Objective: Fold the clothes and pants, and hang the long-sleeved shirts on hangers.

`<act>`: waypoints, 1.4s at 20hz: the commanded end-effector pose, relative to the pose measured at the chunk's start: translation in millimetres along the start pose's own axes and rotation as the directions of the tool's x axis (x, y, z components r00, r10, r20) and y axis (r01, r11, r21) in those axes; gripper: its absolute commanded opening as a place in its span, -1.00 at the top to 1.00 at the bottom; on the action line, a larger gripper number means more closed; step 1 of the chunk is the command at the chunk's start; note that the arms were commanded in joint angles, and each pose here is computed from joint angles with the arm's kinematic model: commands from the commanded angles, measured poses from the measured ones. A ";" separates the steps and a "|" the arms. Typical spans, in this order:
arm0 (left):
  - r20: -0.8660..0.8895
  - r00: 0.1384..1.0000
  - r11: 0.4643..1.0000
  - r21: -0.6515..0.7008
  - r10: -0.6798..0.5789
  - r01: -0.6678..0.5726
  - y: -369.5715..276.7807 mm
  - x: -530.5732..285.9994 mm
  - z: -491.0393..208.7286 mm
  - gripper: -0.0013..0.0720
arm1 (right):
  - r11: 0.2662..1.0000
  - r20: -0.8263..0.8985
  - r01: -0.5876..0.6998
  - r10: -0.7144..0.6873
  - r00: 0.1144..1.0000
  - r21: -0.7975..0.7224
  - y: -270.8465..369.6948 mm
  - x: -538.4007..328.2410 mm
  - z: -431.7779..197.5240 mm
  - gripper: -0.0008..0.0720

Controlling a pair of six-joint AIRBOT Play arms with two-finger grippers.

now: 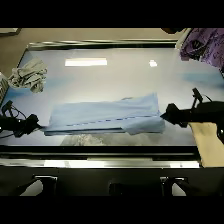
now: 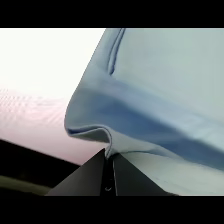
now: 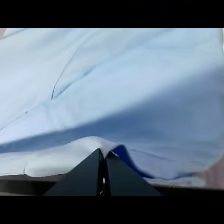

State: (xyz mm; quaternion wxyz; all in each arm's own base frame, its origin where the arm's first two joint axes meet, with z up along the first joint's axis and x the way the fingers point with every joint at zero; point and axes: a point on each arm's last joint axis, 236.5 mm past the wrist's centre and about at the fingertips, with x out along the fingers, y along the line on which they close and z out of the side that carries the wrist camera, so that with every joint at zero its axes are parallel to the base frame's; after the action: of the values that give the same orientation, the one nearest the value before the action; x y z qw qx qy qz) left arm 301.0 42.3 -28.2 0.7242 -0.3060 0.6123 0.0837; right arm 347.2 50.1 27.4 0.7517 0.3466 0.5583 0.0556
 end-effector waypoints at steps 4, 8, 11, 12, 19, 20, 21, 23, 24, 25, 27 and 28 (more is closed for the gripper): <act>0.020 1.000 0.997 0.073 -0.005 0.003 -32.4 32.7 73.0 0.92 | 0.994 0.066 0.097 -0.093 0.993 -0.054 0.5 46.6 89.9 0.89; -0.006 1.000 0.995 0.098 -0.004 0.005 -46.0 56.7 97.9 0.92 | 0.994 0.082 0.098 -0.094 0.992 -0.047 -2.4 65.4 118.0 0.89; -0.032 0.999 0.994 0.106 0.001 0.002 -49.8 73.6 106.7 0.92 | 0.997 0.106 0.077 -0.075 0.992 -0.018 -3.0 78.9 132.0 0.89; -0.039 0.999 0.994 0.107 0.003 0.001 -50.2 78.6 108.1 0.92 | 0.997 0.109 0.078 -0.075 0.991 -0.019 -4.5 85.4 133.6 0.89; -0.045 0.999 0.993 0.114 0.003 0.003 -54.7 94.0 112.7 0.53 | 0.993 0.085 0.101 -0.096 0.992 -0.055 -14.1 116.4 131.4 0.50; -0.028 1.000 0.993 0.120 -0.002 0.005 -57.8 89.6 118.5 0.16 | 0.994 0.066 0.100 -0.097 0.993 -0.048 -16.6 108.3 132.3 0.40; -0.014 1.000 0.992 0.129 -0.006 0.007 -61.5 82.9 124.6 0.03 | 0.994 0.045 0.106 -0.104 0.994 -0.039 -22.6 94.7 135.2 0.11; 0.023 1.000 0.988 0.155 -0.009 0.006 -69.6 61.2 139.8 0.03 | 0.994 0.014 0.113 -0.113 0.993 0.003 -43.5 66.6 142.1 -0.55; 0.039 0.999 0.985 0.172 0.000 -0.006 -71.6 50.7 145.2 0.03 | 0.994 0.001 0.103 -0.104 0.995 0.021 -55.7 56.3 142.9 -0.66; 0.057 0.998 0.982 0.188 0.008 -0.019 -73.3 41.8 150.2 0.03 | 0.995 -0.027 0.092 -0.091 0.996 0.033 -68.5 50.4 139.9 -0.74; 0.080 0.997 0.980 0.200 0.004 -0.020 -78.4 30.0 155.9 0.03 | 0.999 -0.128 0.017 -0.013 0.992 0.031 -77.5 52.3 122.6 -0.82; 0.083 0.997 0.979 0.202 0.002 -0.019 -79.7 27.8 156.6 0.03 | 0.999 -0.191 -0.022 0.026 0.981 0.023 -77.9 56.7 110.1 -0.84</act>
State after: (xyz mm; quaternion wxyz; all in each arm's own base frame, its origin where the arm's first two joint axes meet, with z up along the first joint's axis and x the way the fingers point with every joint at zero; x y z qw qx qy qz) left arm 473.6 52.6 -33.9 0.7667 -0.2351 0.5962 0.0370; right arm 469.6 -36.4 -44.8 0.7364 0.3357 0.5869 0.0253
